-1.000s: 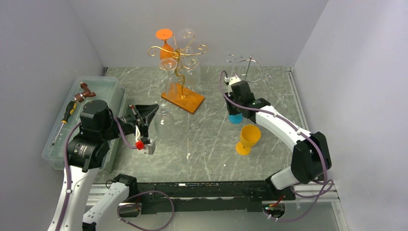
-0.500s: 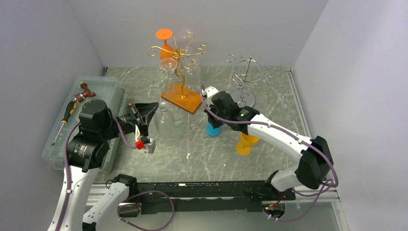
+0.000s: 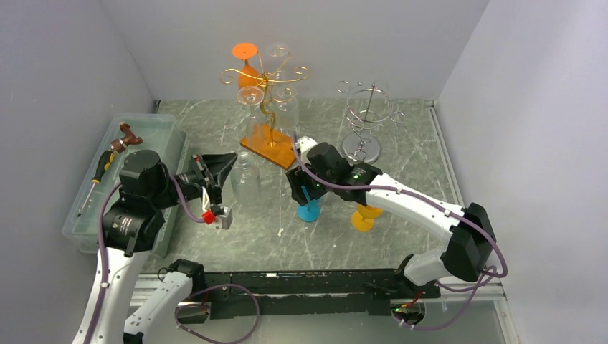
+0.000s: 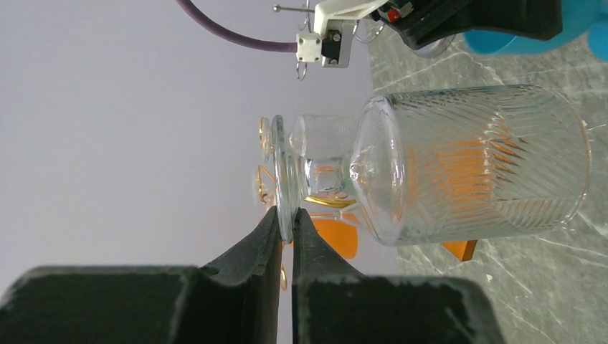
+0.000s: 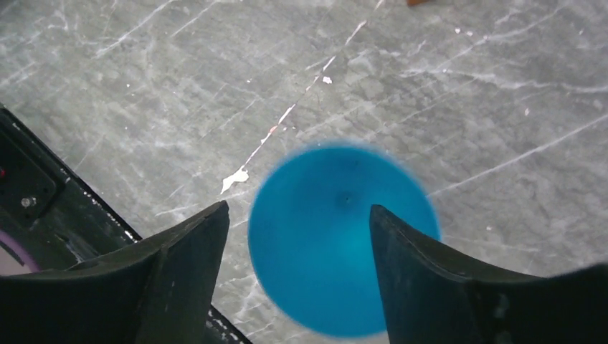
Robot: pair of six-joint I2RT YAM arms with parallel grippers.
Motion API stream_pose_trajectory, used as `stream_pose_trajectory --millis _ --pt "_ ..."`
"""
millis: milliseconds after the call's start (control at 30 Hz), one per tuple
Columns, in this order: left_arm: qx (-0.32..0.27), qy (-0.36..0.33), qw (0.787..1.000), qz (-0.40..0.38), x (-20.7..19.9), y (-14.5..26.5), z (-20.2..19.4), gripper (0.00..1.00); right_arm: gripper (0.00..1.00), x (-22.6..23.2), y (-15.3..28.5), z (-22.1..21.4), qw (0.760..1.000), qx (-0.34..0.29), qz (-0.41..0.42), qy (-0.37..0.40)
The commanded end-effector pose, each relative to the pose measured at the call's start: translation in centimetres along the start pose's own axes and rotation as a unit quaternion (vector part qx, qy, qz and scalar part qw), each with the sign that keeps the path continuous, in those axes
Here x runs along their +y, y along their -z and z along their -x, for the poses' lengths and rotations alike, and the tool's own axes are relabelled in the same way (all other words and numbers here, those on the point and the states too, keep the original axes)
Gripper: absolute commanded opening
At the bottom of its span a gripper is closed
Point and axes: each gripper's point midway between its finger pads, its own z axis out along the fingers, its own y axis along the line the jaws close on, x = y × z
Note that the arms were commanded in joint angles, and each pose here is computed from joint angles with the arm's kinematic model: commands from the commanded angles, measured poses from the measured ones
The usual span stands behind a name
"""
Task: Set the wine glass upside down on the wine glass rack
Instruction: Move the wine glass to the center of the board, then turn the wine glass upside down at the wine rack.
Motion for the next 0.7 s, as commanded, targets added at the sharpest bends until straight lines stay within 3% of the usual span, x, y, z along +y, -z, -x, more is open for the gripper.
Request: stream_pose_trajectory --millis 0,200,400,500,667 --pt "-0.029 -0.075 0.995 0.052 3.2 0.6 1.9 0.00 0.96 1.6 2.7 4.3 0.998 -0.054 0.033 0.003" --pt "-0.031 -0.086 0.994 0.057 3.3 0.6 2.0 0.00 1.00 3.8 9.1 9.7 0.982 -0.166 0.091 0.019" --pt "-0.036 -0.098 0.992 0.076 4.3 0.6 2.2 0.00 1.00 8.7 14.8 11.6 0.922 -0.292 0.240 0.080" --pt "-0.039 -0.108 0.989 0.088 4.8 0.6 2.4 0.00 1.00 10.6 15.9 12.0 0.896 -0.317 0.294 0.099" --pt "-0.047 -0.120 0.987 0.097 5.1 0.7 2.8 0.00 1.00 12.3 15.8 13.3 0.873 -0.334 0.339 0.108"
